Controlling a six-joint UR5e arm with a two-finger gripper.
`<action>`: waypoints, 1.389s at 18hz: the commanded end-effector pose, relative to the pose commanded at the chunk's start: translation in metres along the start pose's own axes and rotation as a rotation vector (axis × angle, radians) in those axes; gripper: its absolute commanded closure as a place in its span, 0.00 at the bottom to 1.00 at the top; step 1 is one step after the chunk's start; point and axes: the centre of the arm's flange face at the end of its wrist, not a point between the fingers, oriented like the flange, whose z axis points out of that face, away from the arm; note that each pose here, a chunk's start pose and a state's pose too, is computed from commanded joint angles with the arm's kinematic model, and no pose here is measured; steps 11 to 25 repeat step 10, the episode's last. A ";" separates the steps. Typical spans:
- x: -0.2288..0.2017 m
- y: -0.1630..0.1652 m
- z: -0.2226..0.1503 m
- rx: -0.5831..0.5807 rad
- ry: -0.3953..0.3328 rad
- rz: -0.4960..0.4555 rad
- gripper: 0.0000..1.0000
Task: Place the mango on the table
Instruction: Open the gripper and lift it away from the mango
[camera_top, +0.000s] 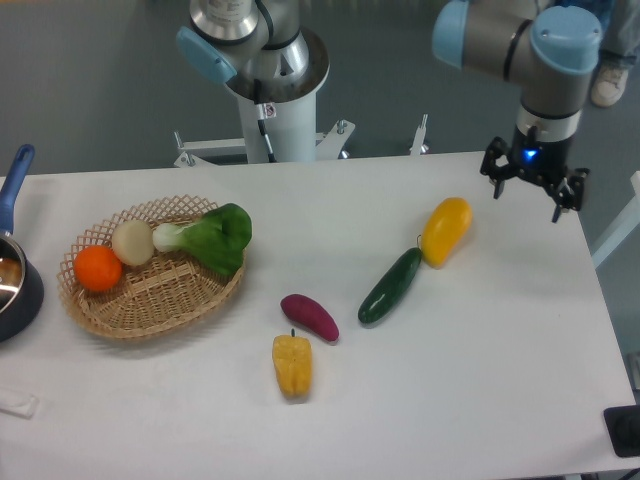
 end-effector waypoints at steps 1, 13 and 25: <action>-0.005 -0.002 -0.002 -0.001 0.002 0.003 0.00; -0.015 -0.035 0.022 0.002 0.024 -0.004 0.00; -0.015 -0.035 0.022 0.002 0.024 -0.004 0.00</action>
